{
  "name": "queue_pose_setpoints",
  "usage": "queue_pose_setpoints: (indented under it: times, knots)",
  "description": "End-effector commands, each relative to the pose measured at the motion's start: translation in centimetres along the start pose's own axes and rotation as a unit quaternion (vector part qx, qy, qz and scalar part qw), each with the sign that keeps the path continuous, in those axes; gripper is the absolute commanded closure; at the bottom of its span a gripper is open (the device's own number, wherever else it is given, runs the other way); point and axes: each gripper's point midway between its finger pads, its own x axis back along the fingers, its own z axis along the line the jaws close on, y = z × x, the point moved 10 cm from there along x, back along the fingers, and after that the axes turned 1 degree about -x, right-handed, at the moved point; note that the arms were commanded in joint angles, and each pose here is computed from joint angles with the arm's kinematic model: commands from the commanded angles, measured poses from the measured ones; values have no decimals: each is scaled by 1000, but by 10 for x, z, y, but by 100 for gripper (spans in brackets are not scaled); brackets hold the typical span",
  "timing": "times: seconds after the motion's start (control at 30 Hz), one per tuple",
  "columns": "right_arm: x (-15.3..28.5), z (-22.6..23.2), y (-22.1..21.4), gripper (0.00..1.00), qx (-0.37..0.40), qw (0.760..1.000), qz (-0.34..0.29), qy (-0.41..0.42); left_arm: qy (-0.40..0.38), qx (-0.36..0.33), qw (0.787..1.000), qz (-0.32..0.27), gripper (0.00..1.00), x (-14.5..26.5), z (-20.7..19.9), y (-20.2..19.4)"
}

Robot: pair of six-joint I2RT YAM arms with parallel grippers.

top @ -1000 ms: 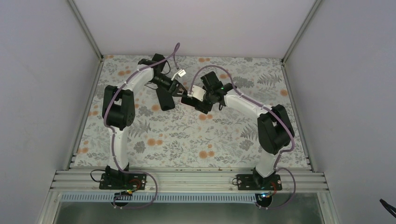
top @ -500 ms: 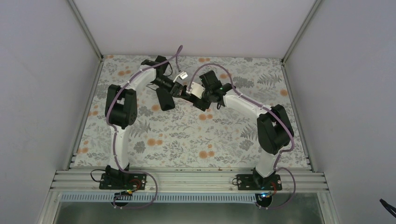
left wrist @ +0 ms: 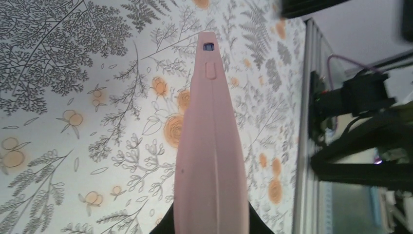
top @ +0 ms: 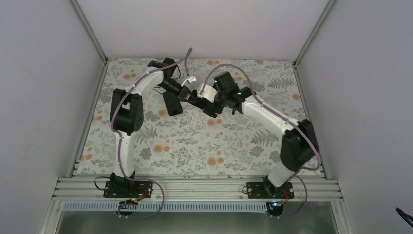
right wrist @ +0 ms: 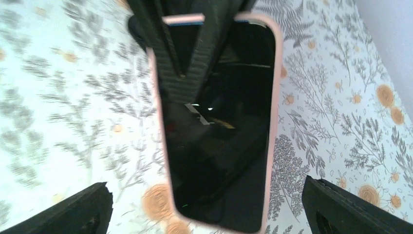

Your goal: Take the phone out of the phone case

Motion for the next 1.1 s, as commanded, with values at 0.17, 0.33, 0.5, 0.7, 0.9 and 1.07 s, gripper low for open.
queue_pose_setpoints:
  times: [0.17,0.33,0.5,0.7,0.9,1.07]
  knots:
    - [99,-25,-47,1,-45,987,-127,82,107,-251,962,13,98,27,-74,-1]
    - [78,-22,-67,8,-71,987,-105,98,129,-316,939,-32,98,37,-103,-9]
    - [72,-20,-68,14,-83,984,-114,112,129,-313,941,-31,98,34,-106,-10]
    - [74,-28,-67,16,-95,986,-117,71,119,-315,941,-22,98,26,-107,-12]
    - [64,-39,-66,19,-110,988,-99,50,113,-322,940,-23,98,24,-114,-10]
    - [57,-48,-63,19,-124,987,-97,33,107,-327,939,-22,98,22,-120,-8]
